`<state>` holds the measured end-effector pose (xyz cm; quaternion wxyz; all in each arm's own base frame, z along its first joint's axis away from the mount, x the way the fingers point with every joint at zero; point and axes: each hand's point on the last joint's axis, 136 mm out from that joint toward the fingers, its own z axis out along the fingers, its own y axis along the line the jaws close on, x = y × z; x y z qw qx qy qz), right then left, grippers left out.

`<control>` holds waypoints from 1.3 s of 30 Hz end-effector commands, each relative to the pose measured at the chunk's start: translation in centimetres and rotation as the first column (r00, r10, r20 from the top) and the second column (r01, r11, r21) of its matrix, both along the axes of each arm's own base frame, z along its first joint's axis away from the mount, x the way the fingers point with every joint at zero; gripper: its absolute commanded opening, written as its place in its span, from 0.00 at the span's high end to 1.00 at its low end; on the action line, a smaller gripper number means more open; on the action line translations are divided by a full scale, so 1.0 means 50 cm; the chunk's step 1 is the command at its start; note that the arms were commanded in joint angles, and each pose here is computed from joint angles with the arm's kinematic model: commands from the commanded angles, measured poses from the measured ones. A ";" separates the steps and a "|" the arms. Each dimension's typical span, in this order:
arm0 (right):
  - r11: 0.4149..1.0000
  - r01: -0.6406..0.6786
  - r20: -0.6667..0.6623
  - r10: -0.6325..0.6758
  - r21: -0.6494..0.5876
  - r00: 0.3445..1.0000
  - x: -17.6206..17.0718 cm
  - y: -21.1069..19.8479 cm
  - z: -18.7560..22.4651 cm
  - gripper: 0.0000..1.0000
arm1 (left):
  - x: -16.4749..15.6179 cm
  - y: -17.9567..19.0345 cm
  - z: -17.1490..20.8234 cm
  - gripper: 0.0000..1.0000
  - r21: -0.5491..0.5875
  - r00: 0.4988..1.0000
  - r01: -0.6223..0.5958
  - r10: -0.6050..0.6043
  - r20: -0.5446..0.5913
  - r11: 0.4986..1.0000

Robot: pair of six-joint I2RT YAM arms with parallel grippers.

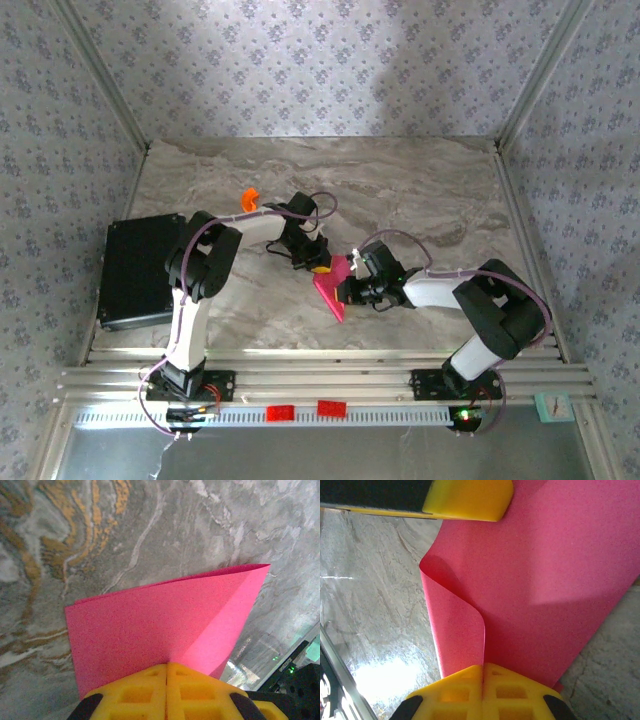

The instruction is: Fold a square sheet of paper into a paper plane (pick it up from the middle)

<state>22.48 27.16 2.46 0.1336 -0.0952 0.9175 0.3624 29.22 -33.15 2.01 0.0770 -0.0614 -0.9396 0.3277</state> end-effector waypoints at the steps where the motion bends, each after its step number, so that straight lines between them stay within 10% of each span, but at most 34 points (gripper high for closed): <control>1: 1.000 -0.006 0.004 0.006 -0.025 1.000 0.004 0.001 -0.003 0.97 | -0.023 0.011 -0.048 0.92 0.066 0.999 0.018 -0.015 -0.042 0.998; 24: 0.997 -0.002 -0.030 0.000 -0.075 1.000 -0.009 -0.014 -0.037 0.97 | -0.018 0.006 -0.040 0.92 0.060 0.999 0.022 -0.020 -0.032 0.998; 39: 0.998 0.025 -0.028 -0.026 -0.058 0.999 -0.004 -0.020 -0.040 0.98 | 0.065 0.015 0.122 0.72 -0.027 0.979 -0.091 0.094 0.179 0.996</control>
